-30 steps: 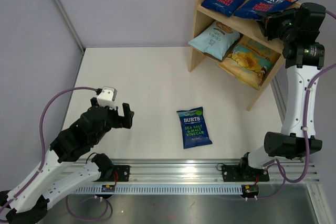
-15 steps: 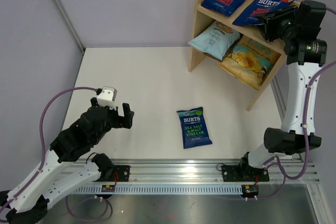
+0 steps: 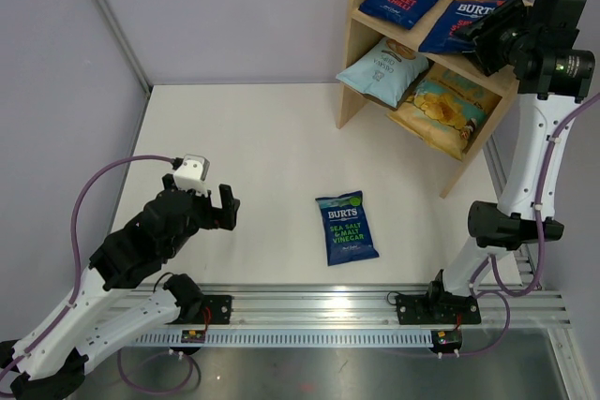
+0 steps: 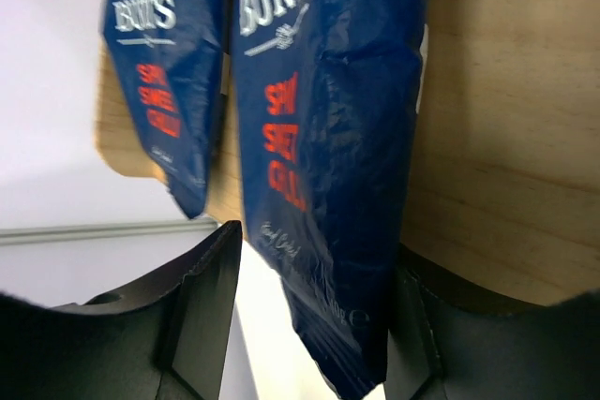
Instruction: Place and organize the chips bags onto the shelf
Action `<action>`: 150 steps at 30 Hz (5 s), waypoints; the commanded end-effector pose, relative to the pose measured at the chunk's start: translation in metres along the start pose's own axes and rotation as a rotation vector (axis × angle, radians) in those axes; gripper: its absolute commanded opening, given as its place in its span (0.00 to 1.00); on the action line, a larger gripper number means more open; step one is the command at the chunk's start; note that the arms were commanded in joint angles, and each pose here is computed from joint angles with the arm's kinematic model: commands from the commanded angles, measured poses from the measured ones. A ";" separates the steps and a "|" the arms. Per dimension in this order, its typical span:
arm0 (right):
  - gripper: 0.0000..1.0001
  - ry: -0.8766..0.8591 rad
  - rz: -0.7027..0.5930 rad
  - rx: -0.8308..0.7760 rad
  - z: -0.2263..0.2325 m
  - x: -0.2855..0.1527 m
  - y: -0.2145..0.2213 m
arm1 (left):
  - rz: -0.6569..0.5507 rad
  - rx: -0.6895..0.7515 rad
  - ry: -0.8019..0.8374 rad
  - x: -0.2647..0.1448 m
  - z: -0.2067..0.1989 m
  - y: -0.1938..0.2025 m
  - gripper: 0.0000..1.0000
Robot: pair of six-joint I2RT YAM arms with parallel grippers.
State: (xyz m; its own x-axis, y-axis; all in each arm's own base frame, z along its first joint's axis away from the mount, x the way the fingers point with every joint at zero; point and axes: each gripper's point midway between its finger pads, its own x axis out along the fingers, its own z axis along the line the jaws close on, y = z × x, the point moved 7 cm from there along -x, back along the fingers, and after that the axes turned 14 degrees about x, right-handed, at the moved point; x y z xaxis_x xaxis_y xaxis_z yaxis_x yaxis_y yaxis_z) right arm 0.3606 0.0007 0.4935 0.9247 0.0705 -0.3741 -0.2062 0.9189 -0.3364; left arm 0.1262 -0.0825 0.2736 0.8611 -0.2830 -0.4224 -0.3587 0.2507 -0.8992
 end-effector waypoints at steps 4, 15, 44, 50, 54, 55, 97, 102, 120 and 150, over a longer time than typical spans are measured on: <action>0.62 0.028 0.027 -0.150 -0.009 -0.023 0.005 | -0.040 0.007 0.034 0.004 -0.005 -0.008 0.99; 0.64 0.027 0.023 -0.236 -0.011 -0.045 0.007 | -0.032 0.013 0.047 0.005 -0.007 -0.007 0.99; 0.23 -0.053 0.091 -0.263 -0.006 -0.020 0.008 | -0.032 0.019 0.067 0.005 -0.009 -0.005 0.99; 0.22 -0.048 0.106 -0.265 -0.009 -0.002 0.006 | -0.034 0.022 0.069 0.005 -0.009 -0.005 0.99; 0.22 -0.026 0.100 -0.262 -0.015 0.006 0.000 | -0.032 0.023 0.071 0.005 -0.009 -0.005 0.99; 0.21 -0.026 0.096 -0.262 -0.014 0.006 -0.001 | -0.031 0.023 0.073 0.005 -0.009 -0.005 0.99; 0.74 -0.137 -0.108 -0.389 0.005 -0.104 -0.009 | -0.048 -0.180 0.206 0.033 -0.045 -0.017 0.99; 0.88 -0.202 -0.028 -0.403 0.008 -0.111 0.003 | -0.016 -0.244 0.300 0.065 -0.074 -0.017 0.99; 0.99 -0.557 0.292 -0.330 -0.101 -0.158 0.129 | 0.169 -0.463 0.457 0.157 -0.144 0.010 0.99; 0.93 -0.465 0.438 -0.357 -0.190 -0.163 0.185 | 0.416 -0.491 0.422 0.244 -0.190 0.079 0.68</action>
State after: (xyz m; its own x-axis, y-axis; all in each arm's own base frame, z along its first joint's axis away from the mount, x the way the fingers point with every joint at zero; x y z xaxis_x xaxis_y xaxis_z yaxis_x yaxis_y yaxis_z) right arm 0.1130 0.0835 0.3167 0.7610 0.6143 -0.2083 -0.6241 0.6056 -0.4938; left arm 0.2341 -0.3021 0.0827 0.4319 -0.6314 -0.6440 -0.8288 0.0039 -0.5596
